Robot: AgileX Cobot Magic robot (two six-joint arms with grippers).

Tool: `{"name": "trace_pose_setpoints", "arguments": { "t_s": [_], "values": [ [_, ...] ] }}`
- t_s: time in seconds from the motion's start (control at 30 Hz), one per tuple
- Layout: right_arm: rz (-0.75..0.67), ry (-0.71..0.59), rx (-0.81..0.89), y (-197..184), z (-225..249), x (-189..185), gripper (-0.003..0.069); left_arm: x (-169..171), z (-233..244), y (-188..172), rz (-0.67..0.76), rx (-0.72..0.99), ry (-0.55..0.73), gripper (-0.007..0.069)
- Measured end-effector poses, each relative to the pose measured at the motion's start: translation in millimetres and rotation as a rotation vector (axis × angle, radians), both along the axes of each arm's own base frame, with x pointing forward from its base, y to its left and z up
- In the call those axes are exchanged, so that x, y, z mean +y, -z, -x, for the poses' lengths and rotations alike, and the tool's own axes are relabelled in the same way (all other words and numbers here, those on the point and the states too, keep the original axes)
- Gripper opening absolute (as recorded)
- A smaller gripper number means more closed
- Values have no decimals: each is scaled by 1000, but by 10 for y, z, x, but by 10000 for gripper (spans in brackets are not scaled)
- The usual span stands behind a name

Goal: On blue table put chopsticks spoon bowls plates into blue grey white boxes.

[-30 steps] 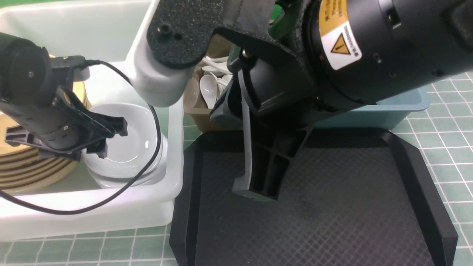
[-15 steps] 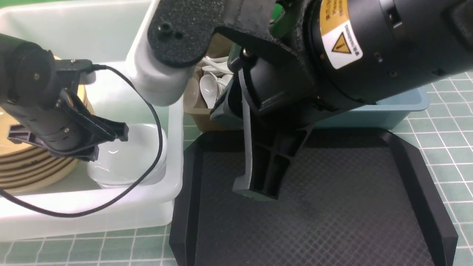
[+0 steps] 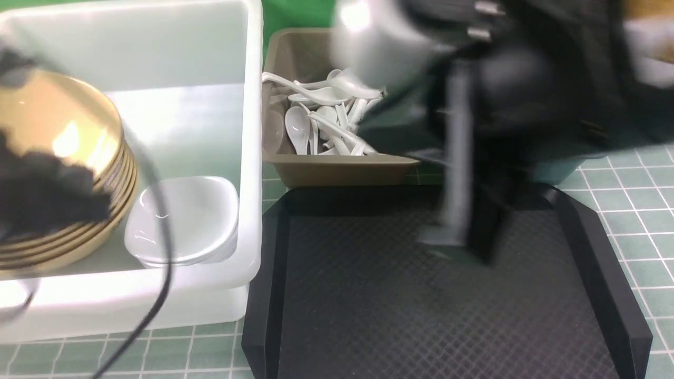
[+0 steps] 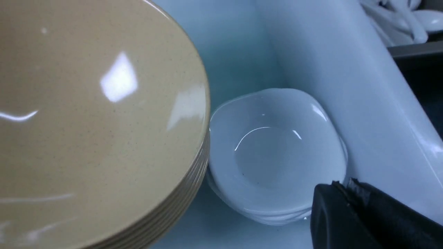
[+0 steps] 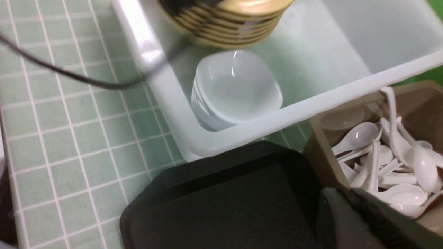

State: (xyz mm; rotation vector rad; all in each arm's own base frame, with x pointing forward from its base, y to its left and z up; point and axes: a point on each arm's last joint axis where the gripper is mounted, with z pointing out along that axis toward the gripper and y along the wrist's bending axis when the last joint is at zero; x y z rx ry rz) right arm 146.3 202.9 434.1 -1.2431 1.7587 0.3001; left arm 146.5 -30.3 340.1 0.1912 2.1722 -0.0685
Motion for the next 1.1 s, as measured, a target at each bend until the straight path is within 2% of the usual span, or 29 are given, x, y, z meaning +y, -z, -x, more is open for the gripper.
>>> {"name": "trace_pose_setpoints", "arguments": {
  "t_s": [0.13,0.17,0.23,0.3,0.43,0.53,1.1],
  "values": [
    [-134,-18,-82,110,258,-367,50,139,558,166,34,-201,22,1],
    [-142,-20,-87,143,267,-376,50,138,555,190,32,-194,22,1],
    [-263,-37,-144,240,425,-572,50,205,819,282,53,-337,31,1],
    [-329,-45,-173,317,513,-681,50,237,938,348,61,-410,33,1],
    [-497,-59,-257,479,682,-900,50,283,1091,477,63,-493,33,1],
    [-557,-58,-269,546,720,-949,50,285,1101,499,62,-499,33,1],
    [-590,-54,-262,585,731,-963,55,285,1098,511,61,-494,33,1]
  ]
}}
